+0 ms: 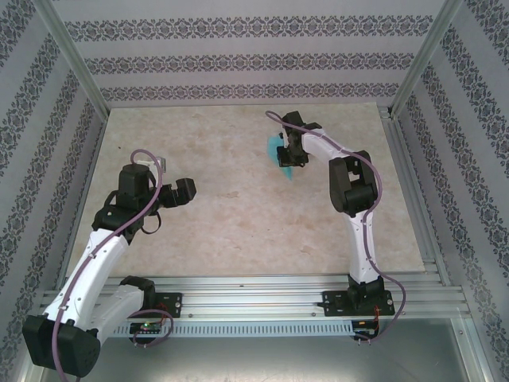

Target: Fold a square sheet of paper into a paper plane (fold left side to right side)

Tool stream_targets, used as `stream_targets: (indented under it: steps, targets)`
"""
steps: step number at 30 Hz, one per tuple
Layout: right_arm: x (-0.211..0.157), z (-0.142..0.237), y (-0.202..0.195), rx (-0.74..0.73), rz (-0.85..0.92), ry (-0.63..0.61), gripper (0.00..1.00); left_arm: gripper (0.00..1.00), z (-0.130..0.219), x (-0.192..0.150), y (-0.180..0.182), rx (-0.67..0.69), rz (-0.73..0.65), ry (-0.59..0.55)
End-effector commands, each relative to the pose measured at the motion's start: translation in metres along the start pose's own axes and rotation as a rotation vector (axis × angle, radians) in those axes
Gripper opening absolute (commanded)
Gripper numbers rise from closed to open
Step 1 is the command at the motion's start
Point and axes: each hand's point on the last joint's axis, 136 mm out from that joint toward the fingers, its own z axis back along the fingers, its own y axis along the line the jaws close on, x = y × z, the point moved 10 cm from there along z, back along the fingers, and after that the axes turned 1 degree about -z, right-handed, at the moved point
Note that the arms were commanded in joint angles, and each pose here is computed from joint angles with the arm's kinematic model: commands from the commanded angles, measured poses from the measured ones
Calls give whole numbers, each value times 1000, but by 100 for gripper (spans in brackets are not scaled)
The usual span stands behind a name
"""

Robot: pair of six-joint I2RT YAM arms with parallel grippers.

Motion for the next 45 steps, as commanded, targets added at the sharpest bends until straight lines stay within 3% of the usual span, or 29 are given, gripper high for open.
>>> stream_targets:
  steps: [1, 13, 18, 23, 26, 28, 34, 38, 45]
  targets:
    - [1, 17, 2, -3, 3, 3, 22, 100, 3, -4, 4, 19, -17, 12]
    - [-6, 119, 18, -49, 23, -148, 38, 100, 8, 4, 1, 32, -28, -28]
    - [-38, 178, 15, -87, 7, -269, 44, 100, 7, 7, 6, 94, -2, -78]
    - [-87, 233, 1, -143, -14, -456, 50, 100, 10, 10, 19, 239, 53, -205]
    - [-115, 246, -13, -192, -30, -557, 56, 100, 14, 13, 25, 303, 55, -293]
    - [-132, 250, -24, -222, -56, -617, 61, 100, 16, 13, 30, 352, 52, -357]
    - [-174, 230, -62, -315, -144, -780, 98, 100, 8, 5, 46, 477, -67, -505]
    - [-194, 196, -85, -356, -196, -866, 98, 100, -3, 1, 57, 587, -128, -510]
    - [-190, 152, -110, -371, -181, -880, 98, 100, -41, -9, 70, 603, -207, -469]
